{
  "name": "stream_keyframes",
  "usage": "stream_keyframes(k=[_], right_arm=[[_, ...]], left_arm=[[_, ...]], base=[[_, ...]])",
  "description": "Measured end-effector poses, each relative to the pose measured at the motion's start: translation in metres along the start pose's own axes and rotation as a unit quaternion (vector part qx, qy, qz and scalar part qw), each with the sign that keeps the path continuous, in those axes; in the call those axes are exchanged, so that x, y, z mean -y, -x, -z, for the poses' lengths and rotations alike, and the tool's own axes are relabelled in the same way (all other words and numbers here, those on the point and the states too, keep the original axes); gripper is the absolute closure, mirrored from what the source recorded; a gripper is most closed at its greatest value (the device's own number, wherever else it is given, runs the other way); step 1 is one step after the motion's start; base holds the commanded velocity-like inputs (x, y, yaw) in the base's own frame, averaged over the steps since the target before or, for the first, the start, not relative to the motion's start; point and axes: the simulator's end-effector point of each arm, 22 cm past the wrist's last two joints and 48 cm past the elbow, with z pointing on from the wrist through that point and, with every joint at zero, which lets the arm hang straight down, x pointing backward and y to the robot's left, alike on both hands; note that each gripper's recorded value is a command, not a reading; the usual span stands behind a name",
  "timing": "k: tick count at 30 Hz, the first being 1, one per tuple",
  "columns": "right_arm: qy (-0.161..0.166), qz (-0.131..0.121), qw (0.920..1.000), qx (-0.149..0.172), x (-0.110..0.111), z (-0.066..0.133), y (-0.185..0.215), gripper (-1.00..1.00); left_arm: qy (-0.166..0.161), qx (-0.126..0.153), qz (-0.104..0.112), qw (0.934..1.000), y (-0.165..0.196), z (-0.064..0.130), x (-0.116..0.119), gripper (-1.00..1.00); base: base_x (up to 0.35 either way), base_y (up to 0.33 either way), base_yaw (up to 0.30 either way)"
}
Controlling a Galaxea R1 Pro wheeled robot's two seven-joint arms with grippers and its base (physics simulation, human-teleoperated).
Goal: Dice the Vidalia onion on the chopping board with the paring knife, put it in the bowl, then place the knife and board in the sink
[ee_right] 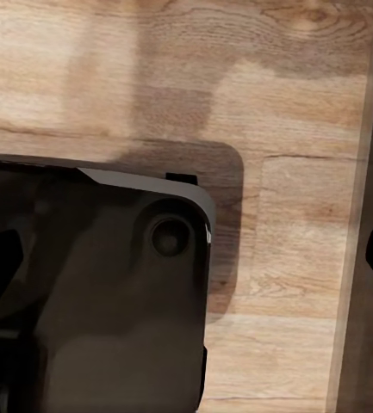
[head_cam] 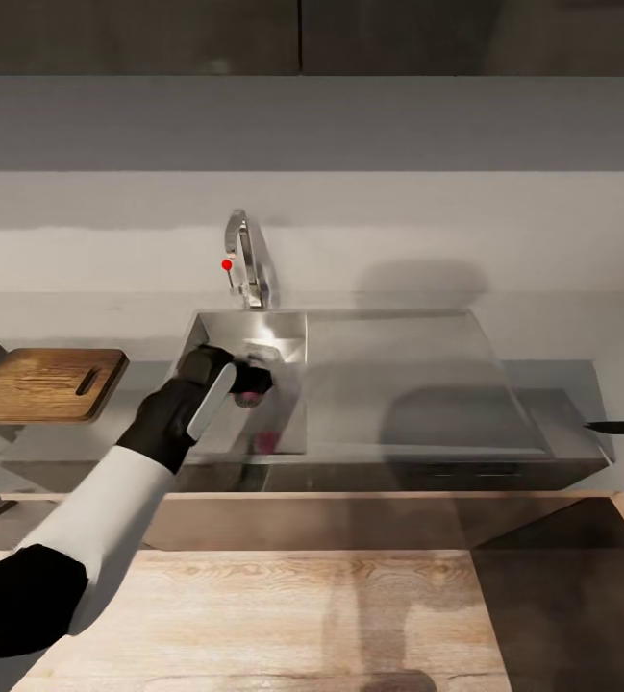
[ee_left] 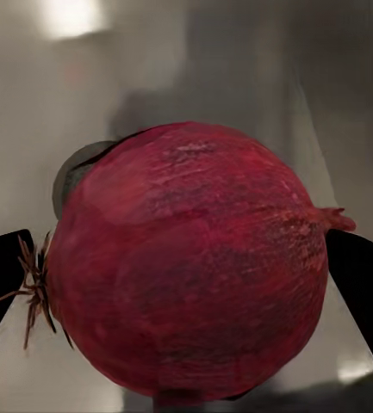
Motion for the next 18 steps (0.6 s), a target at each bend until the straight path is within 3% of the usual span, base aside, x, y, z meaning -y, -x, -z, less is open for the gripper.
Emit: stream_keyframes(k=[5, 10, 18], right_arm=[[0.0, 0.0, 1.0, 0.0, 0.001, 0.0, 0.0, -1.0], [0.0, 0.0, 1.0, 0.0, 0.001, 0.0, 0.0, -1.0], [0.0, 0.0, 1.0, 0.0, 0.001, 0.0, 0.0, -1.0]], left_arm=[[0.004, 0.082, -0.012, 0.9965, 0.02, 0.045, -0.013, 1.0], [0.015, 0.115, -0.021, 0.993, 0.029, 0.067, -0.03, 1.0], [0.008, 0.142, -0.028, 0.9894, 0.025, 0.088, -0.025, 1.0]], base=[[0.0, 0.0, 0.0], [0.0, 0.0, 0.0], [-0.014, 0.127, 0.0]])
